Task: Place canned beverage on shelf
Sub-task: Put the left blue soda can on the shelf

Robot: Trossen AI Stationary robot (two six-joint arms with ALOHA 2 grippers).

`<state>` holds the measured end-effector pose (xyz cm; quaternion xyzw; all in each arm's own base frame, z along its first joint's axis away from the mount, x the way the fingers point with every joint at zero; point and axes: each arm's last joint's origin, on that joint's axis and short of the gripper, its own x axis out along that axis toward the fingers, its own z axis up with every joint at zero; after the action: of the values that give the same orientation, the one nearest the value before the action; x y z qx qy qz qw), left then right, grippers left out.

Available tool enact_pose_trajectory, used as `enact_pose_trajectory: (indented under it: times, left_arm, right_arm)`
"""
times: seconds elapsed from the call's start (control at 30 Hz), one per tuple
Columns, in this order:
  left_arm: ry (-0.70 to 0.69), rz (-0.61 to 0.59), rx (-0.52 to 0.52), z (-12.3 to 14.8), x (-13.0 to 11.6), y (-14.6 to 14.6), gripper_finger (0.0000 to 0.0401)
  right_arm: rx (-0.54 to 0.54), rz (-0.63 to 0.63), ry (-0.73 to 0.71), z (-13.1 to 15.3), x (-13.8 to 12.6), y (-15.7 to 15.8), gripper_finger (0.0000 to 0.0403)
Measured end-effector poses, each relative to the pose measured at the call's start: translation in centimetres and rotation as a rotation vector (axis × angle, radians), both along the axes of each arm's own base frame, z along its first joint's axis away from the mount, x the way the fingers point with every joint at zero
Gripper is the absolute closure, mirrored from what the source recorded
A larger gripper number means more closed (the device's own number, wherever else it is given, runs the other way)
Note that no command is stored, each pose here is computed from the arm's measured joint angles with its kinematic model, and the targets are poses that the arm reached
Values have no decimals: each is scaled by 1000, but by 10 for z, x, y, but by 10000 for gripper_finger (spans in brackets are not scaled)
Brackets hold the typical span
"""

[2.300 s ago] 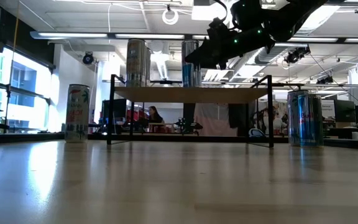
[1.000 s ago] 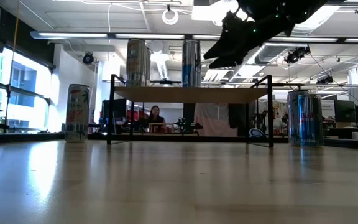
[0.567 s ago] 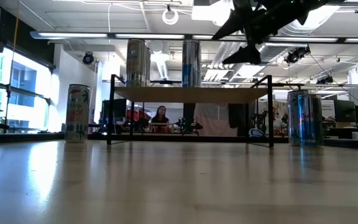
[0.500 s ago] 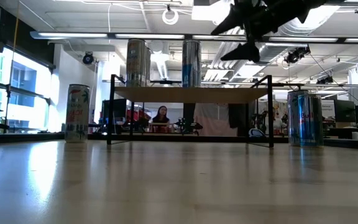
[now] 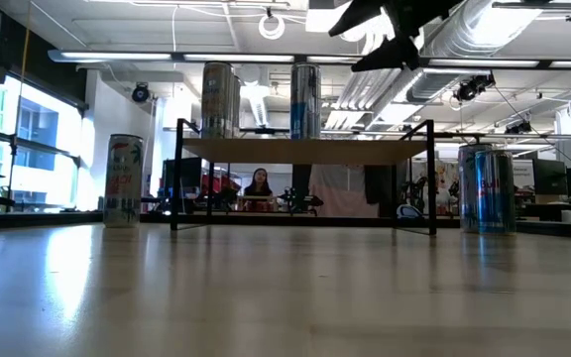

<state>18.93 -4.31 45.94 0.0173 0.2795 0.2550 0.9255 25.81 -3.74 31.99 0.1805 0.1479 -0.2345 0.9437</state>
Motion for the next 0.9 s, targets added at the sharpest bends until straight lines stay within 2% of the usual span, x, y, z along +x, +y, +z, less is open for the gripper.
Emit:
enact_pose_trajectory:
  times: [0.17, 0.33, 0.43, 0.6, 0.77, 0.9]
  left_arm:
    - [-160, 27, -65, -34, -20, 0, 105]
    - [-398, -85, -224, -69, -34, 0, 105]
    - [-514, -158, -284, -86, -39, 0, 105]
    - [-615, -178, -311, -98, -48, 4, 105]
    - [-619, -147, -250, -98, -52, 7, 105]
    - [-638, -80, -222, -96, -55, 10, 105]
  right_arm:
    - [-14, -21, -2, 0, 1, 10, 13]
    - [-47, -57, 1, 0, 1, 18, 13]
    - [-77, -111, 21, -4, 5, 23, 13]
    - [-130, -205, 42, -21, 23, 34, 13]
    - [-221, -317, 78, -36, 50, 48, 13]
    - [-333, -464, 105, -34, 74, 56, 13]
